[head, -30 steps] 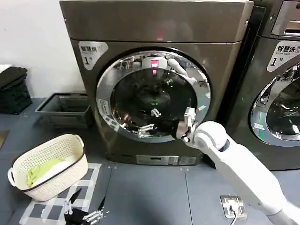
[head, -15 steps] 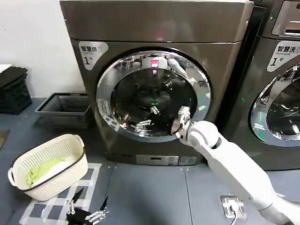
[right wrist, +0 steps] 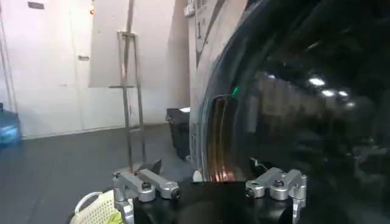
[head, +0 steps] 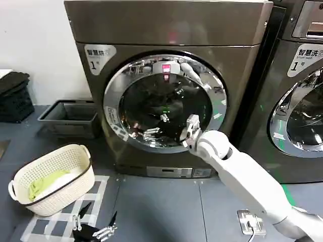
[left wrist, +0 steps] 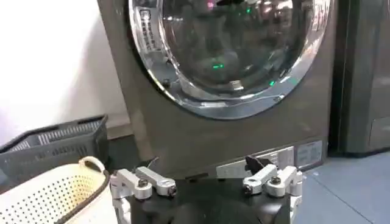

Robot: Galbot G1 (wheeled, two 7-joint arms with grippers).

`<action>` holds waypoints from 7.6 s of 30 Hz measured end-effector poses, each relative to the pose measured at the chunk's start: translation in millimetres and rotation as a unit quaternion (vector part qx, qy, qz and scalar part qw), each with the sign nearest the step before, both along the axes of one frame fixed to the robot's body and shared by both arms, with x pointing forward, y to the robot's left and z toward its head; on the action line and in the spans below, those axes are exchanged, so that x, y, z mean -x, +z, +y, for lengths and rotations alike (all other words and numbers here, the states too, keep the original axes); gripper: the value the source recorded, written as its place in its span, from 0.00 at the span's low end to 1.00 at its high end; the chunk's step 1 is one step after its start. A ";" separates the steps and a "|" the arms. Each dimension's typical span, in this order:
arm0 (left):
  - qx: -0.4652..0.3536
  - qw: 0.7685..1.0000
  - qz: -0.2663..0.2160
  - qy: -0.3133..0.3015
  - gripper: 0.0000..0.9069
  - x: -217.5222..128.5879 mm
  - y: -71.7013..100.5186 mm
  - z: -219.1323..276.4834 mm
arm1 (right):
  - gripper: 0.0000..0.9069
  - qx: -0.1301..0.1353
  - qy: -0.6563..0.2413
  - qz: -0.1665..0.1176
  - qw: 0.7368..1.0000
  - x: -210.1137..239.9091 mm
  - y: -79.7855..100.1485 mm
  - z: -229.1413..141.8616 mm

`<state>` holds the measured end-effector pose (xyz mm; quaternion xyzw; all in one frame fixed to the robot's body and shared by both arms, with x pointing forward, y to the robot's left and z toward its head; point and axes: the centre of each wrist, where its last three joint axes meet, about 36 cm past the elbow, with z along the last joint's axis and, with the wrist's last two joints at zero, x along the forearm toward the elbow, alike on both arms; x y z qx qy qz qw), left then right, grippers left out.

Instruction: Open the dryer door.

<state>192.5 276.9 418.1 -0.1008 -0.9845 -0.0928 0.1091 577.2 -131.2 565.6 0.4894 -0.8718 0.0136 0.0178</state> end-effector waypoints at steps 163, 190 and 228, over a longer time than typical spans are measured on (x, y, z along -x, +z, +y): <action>0.023 1.000 -0.004 -0.007 1.00 1.0 -4.9 -23.9 | 1.00 0.036 -0.022 0.009 0.999 -35.7 -22.2 158.9; 0.015 1.000 0.000 0.000 1.00 4.1 0.4 -15.1 | 1.00 0.033 0.118 -0.001 0.992 -26.9 -8.5 135.7; 0.030 0.996 -0.056 0.066 1.00 -51.6 69.6 97.9 | 1.00 0.013 0.268 0.020 0.963 46.3 -5.6 41.0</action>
